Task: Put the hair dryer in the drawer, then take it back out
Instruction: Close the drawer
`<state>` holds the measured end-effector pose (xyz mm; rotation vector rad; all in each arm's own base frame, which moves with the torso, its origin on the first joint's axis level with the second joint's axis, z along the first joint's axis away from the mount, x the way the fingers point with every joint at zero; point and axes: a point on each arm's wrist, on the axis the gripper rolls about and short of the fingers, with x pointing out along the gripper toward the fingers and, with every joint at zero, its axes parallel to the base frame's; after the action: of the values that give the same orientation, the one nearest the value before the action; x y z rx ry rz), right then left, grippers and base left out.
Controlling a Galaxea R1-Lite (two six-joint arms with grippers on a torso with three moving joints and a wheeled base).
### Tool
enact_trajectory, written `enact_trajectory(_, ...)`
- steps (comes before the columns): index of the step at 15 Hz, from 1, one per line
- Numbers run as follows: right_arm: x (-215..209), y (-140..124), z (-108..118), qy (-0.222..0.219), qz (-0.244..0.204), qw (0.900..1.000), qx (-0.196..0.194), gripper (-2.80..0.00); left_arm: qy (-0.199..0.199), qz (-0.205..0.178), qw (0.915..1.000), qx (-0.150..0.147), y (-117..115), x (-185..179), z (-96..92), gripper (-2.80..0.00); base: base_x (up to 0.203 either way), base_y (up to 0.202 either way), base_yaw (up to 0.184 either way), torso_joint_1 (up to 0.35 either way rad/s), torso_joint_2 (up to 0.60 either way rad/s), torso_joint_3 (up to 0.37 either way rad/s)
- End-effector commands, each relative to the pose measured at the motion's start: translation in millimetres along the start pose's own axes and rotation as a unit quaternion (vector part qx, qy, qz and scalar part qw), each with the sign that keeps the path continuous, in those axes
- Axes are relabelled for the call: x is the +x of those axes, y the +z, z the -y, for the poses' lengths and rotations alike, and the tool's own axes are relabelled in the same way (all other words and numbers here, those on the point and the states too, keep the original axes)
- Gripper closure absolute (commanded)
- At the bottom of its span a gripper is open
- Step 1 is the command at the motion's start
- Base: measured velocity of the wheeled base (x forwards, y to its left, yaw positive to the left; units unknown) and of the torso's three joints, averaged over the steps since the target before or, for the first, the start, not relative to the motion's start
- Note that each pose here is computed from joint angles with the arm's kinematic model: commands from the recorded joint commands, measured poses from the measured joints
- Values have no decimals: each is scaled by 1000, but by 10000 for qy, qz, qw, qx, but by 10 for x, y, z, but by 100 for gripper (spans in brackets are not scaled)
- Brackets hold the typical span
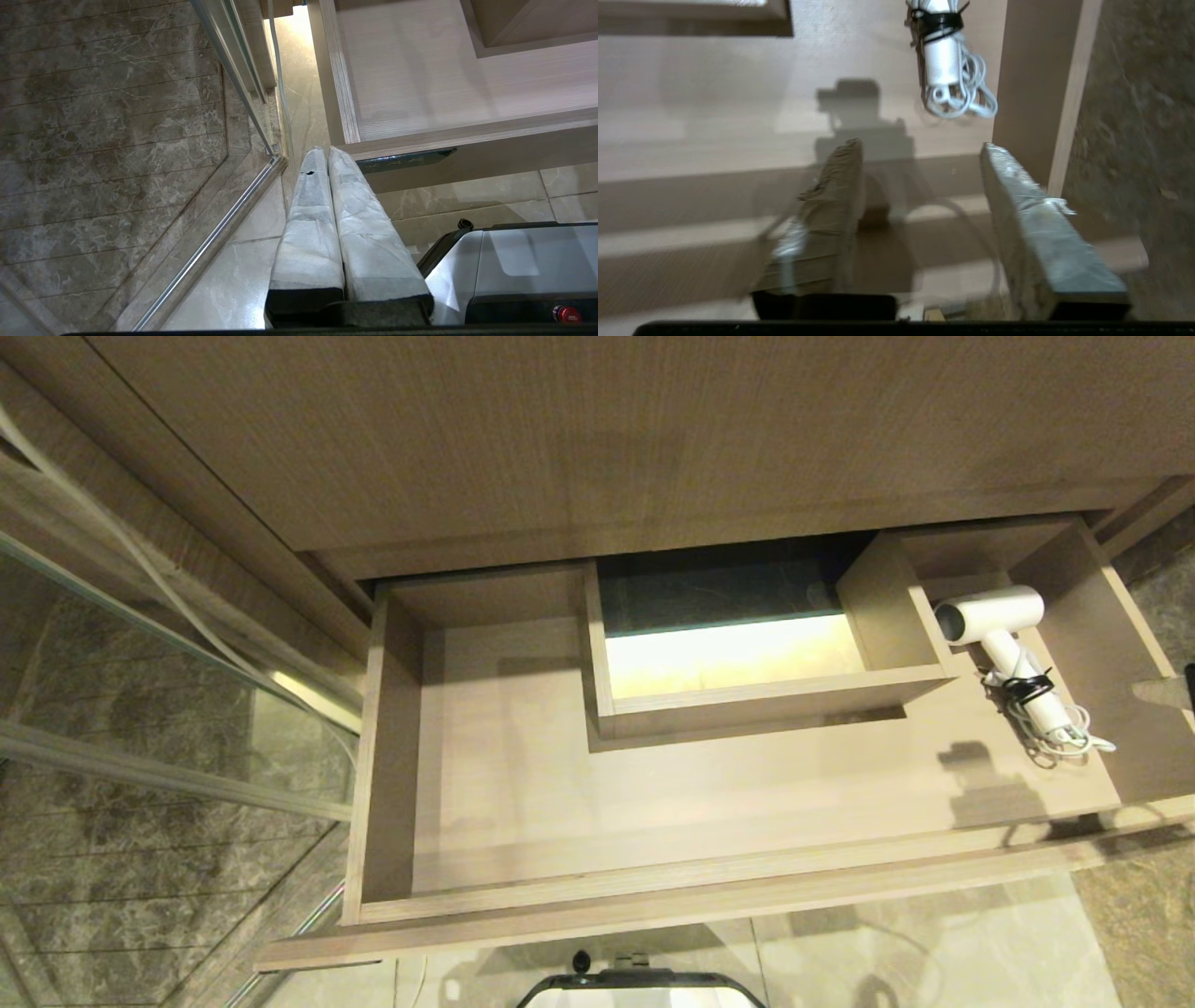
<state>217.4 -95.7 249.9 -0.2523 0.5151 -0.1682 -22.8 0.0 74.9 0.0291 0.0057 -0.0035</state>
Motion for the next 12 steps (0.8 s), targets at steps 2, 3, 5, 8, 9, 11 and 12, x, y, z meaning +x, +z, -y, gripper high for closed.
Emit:
enact_trajectory(2, -633, -67, -131, -169, 313, 9993, -61, 0, 2, -2, 10000, 0, 0, 0, 0, 0, 0, 0, 0, 0, 0, 0)
enact_trajectory(3, -711, -91, -156, -167, 307, 9994, -57, 0, -2, -6, 10000, 0, -3, 1, 0, 0, 0, 0, 0, 0, 0, 0)
enact_trajectory(5, -853, -142, -203, -208, 379, 9991, -47, 0, 1, -9, 10000, 0, -4, 1, 0, 0, 0, 0, 0, 0, 0, 0)
enact_trajectory(8, -985, -281, -291, -191, 392, 9990, -63, 0, 1, -10, 10000, 0, -5, 1, 0, 0, 0, 0, 0, 0, 0, 0)
enact_trajectory(9, -1005, -334, -321, -172, 369, 9991, -78, 0, 0, -10, 10000, 0, -5, 1, 0, 0, 0, 0, 0, 0, 0, 0)
enact_trajectory(11, -1057, -470, -385, -205, 235, 9995, -78, 0, 1, -10, 10000, 0, -5, 1, 0, 0, 0, 0, 0, 0, 0, 0)
enact_trajectory(12, -1081, -560, -425, -187, 58, 9998, -67, 0, 1, -8, 10000, 0, -4, 1, 0, 0, 0, 0, 0, 0, 0, 0)
